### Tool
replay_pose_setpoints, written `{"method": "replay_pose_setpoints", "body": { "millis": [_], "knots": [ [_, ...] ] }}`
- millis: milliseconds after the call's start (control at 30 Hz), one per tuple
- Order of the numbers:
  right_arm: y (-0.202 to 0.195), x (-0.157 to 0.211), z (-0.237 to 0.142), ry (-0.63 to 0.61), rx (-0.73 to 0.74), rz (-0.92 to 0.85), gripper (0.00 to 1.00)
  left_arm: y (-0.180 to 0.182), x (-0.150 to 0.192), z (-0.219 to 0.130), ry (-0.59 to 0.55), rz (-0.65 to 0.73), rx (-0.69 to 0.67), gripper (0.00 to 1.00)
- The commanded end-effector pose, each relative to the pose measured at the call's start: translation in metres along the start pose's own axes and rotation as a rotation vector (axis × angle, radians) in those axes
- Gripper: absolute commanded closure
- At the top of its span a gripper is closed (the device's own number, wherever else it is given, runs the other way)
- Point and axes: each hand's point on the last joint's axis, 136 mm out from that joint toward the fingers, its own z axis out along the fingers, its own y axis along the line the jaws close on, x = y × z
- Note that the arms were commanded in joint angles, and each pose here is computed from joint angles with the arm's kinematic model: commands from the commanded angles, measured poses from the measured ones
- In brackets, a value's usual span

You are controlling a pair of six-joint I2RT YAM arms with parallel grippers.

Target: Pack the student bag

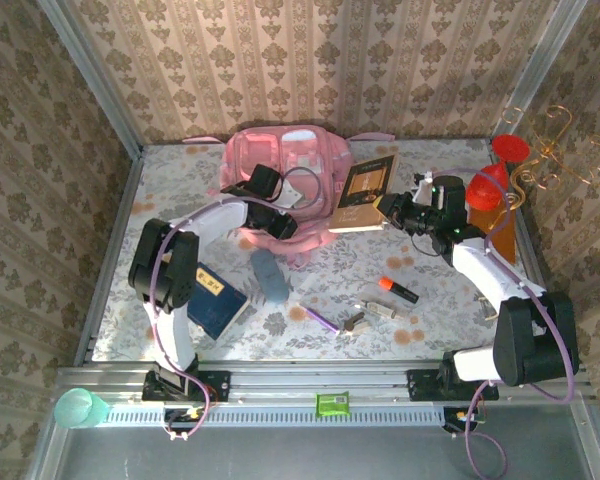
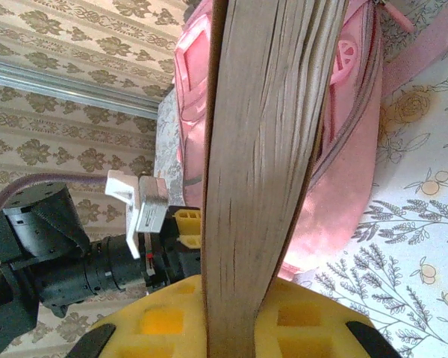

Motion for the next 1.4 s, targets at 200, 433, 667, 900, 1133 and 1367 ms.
{"method": "replay_pose_setpoints", "body": {
  "millis": [200,433,667,900,1133,1367],
  "knots": [
    [0.011,0.005,-0.011,0.007,-0.043,-0.032,1.00,-0.002,-0.042,-0.044,-0.182,-0.081,0.156,1.00],
    [0.024,0.021,-0.034,0.017,-0.062,-0.033,1.00,-0.019,-0.110,-0.125,-0.532,-0.134,0.269,1.00],
    [0.054,0.058,-0.018,0.082,-0.202,0.005,1.00,-0.019,-0.150,-0.169,-0.673,-0.141,0.268,1.00],
    [0.073,0.069,0.029,0.082,-0.301,0.056,1.00,-0.016,-0.165,-0.172,-0.681,-0.153,0.265,1.00],
    [0.070,0.038,0.087,-0.062,-0.308,0.174,1.00,-0.017,-0.171,-0.175,-0.674,-0.170,0.273,1.00],
    [0.063,-0.006,0.131,-0.305,-0.309,0.204,1.00,-0.033,-0.181,-0.186,-0.691,-0.193,0.294,1.00]
  ]
}}
